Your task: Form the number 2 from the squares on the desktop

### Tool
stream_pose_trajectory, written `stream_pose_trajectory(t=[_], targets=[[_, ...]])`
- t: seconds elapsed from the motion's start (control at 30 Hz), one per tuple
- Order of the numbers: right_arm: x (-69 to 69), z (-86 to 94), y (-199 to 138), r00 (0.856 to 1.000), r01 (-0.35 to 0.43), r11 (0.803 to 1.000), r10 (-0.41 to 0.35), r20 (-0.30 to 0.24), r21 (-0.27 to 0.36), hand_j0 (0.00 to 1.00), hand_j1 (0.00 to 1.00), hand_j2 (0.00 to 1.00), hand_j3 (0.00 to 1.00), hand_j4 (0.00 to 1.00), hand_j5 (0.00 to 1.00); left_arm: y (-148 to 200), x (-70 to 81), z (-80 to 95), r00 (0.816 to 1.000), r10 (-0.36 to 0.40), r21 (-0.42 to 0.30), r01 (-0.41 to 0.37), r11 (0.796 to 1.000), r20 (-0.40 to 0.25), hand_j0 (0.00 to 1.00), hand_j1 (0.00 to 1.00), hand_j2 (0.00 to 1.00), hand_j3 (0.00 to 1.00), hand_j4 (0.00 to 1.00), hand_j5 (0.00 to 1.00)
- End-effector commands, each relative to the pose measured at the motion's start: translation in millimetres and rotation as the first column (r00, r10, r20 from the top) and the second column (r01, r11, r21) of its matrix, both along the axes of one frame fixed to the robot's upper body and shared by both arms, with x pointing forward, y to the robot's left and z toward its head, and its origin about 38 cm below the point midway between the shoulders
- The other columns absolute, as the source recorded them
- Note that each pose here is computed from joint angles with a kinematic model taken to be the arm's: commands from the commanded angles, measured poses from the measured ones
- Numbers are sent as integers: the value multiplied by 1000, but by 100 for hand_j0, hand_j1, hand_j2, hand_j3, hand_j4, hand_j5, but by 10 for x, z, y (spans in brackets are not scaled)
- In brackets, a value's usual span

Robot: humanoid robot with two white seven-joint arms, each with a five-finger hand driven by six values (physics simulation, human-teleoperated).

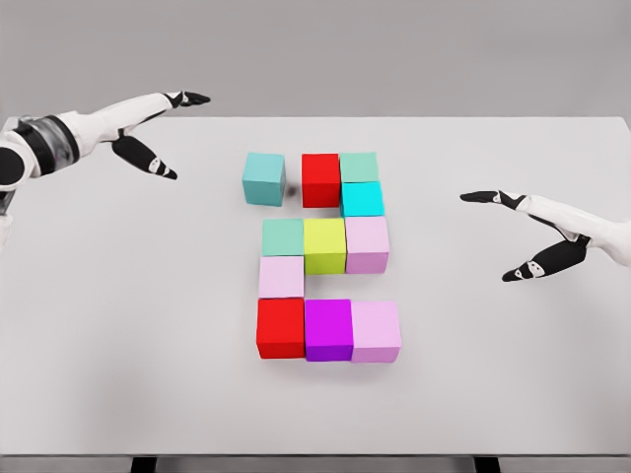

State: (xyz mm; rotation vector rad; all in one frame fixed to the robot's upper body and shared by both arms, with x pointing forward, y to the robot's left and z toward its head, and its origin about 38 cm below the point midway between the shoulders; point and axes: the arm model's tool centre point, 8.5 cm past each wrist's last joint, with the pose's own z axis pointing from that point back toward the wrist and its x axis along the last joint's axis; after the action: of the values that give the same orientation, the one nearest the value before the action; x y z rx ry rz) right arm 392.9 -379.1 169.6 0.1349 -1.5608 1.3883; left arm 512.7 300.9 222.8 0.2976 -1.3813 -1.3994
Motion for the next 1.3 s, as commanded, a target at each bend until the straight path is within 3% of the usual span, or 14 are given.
stream_pose_trajectory(t=[0.0, 0.27, 0.43, 0.5, 0.6, 0.73, 0.9, 0.97, 1.0, 1.07, 1.1, 1.17, 1.27], targets=[[2, 8, -5, 1000, 3, 1000, -3, -1, 5, 100, 100, 100, 100, 100, 100, -6, 2, -22, 1000, 1, 27, -1, 1000, 2, 100, 100, 100, 100, 100, 100], [0, -7, 2, 1000, -1, 1000, 1, 0, -11, 100, 100, 100, 100, 100, 100, 102, 55, -41, 998, 40, 219, -48, 975, 44, 100, 100, 100, 100, 100, 100], [1, -2, -1, 1000, 0, 1000, 0, 2, -11, 100, 100, 100, 100, 100, 100, 119, 69, -95, 997, 48, 318, -64, 946, 59, 100, 100, 100, 100, 100, 100], [1, -2, -1, 1000, 0, 1000, 0, 2, -11, 100, 100, 100, 100, 100, 100, 109, 59, -151, 997, 39, 376, -60, 925, 62, 100, 100, 100, 100, 100, 100], [-1, 7, 7, 1000, -4, 1000, 4, 4, -11, 100, 100, 100, 100, 100, 100, -46, 12, -275, 997, -62, 432, 38, 901, 42, 100, 100, 100, 100, 100, 100], [-11, 41, 38, 1000, -15, 1000, 15, 12, -10, 100, 100, 100, 100, 100, 100, -99, -24, -333, 993, -116, 450, 90, 889, 31, 100, 100, 100, 100, 100, 100], [-55, -2, 70, 1000, -26, 1000, 26, 2, -5, 100, 100, 100, 100, 100, 100, -136, -98, -401, 975, -224, 508, 190, 840, 6, 100, 100, 100, 100, 100, 100], [-108, 78, -7, 1000, -26, 999, 27, 10, -31, 100, 100, 100, 100, 100, 100, -162, -95, -438, 972, -235, 540, 200, 817, -5, 100, 100, 100, 100, 100, 100], [-149, 76, -144, 1000, 15, 1000, -14, 12, -26, 100, 100, 100, 100, 100, 100, -159, -95, -465, 972, -233, 546, 202, 813, -12, 100, 100, 100, 100, 100, 100], [-259, -39, -221, 999, 40, 999, -40, -13, -17, 100, 100, 100, 100, 100, 100, -126, -78, -526, 974, -224, 557, 205, 805, -35, 100, 100, 100, 100, 100, 100], [-282, -20, -160, 1000, 21, 1000, -21, -7, -11, 100, 100, 100, 100, 100, 100, -113, -63, -565, 974, -221, 575, 208, 791, -49, 100, 100, 100, 100, 100, 100], [-271, -2, -177, 1000, 27, 1000, -27, -2, -11, 100, 100, 100, 100, 100, 100, -63, -29, -596, 977, -206, 605, 199, 771, -59, 100, 100, 100, 100, 100, 100], [-219, 78, -366, 996, 87, 996, -87, 21, -10, 100, 100, 100, 100, 100, 100, -34, 14, -599, 980, -192, 624, 187, 759, -60, 100, 100, 100, 100, 100, 100]])
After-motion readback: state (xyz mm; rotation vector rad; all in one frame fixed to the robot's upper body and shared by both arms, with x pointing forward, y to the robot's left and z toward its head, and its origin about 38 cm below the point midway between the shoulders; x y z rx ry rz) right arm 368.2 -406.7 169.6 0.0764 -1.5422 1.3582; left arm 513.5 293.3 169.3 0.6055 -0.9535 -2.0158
